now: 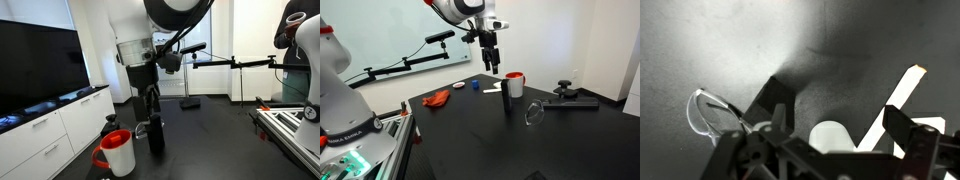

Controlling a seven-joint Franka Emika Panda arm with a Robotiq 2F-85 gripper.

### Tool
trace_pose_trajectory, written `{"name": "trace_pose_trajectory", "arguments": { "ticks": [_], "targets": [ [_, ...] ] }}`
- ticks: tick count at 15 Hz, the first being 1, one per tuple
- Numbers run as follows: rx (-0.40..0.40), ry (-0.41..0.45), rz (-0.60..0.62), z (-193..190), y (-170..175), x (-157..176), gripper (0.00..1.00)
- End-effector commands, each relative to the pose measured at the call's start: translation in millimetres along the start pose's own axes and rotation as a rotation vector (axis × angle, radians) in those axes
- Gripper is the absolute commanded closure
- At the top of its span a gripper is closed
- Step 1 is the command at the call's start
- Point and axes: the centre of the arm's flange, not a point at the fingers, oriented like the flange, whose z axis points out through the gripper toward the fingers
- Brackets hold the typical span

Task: Pick up the orange black and place in inside the mug

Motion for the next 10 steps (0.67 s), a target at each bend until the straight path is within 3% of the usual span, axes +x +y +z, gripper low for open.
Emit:
{"name": "trace_pose_trajectory", "arguments": {
  "ticks": [1,10],
  "targets": [
    [-0.005,0.006,-0.017,-9.8,-1.5,5.0,0.0],
    [0.0,0.002,-0.001,-0.1,-0.5,0.2,0.0]
  ]
}}
